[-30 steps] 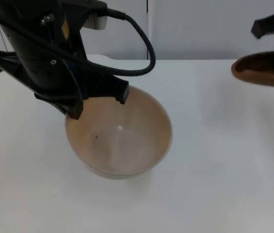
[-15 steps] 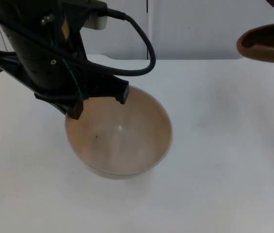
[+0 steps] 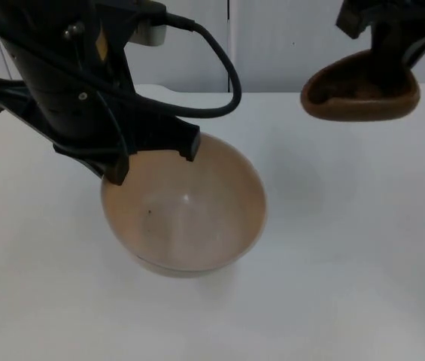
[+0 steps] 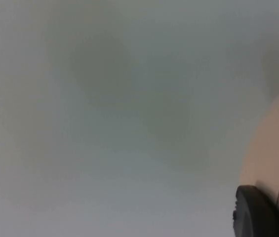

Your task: Pick up the bowl with the left hand and pour the coffee beans from the cup into the bowl with the right hand.

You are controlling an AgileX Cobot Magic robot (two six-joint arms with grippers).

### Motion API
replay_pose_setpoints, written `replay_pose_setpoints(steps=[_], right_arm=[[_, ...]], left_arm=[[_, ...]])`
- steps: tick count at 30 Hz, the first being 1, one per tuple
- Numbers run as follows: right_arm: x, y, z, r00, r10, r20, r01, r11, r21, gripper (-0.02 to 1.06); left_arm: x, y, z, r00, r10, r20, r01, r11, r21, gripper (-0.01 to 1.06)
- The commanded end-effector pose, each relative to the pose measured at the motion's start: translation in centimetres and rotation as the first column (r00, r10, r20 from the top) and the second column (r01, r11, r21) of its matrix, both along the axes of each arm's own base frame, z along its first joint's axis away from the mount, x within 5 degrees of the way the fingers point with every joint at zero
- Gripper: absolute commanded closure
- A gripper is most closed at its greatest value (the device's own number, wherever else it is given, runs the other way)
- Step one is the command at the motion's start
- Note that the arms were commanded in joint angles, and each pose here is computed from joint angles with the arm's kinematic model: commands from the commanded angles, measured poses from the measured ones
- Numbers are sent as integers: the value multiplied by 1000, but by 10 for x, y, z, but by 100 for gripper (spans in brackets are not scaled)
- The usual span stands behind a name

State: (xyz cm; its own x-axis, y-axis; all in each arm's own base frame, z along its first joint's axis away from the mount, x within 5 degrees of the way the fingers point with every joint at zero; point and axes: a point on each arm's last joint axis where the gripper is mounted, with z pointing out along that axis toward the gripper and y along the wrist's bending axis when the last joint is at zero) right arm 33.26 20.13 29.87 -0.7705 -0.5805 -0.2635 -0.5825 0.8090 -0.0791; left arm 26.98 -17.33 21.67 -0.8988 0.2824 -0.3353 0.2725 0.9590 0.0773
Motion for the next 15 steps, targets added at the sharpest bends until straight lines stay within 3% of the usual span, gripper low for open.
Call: replay_pose_setpoints(steps=[1,6,11,15], right_arm=[[-11,13,6,999,29,16,-29,1000,4,105],[-22,29,6,997,74,15,-75,997,5,105],[-22,29,6,999,51,11,-51,999,14,105],[-21,29,6,999,49,13,-49,999,11,105]], left_arm=[[-1,-2,4,1000,4,13,-4,1000,-21,105],[-1,-2,4,1000,4,13,-4,1000,-21,105],[-1,-3,4,1000,9,13,-9,1000,-30,105],[-1,-3,4,995,103,2,-103,992,-71,105]])
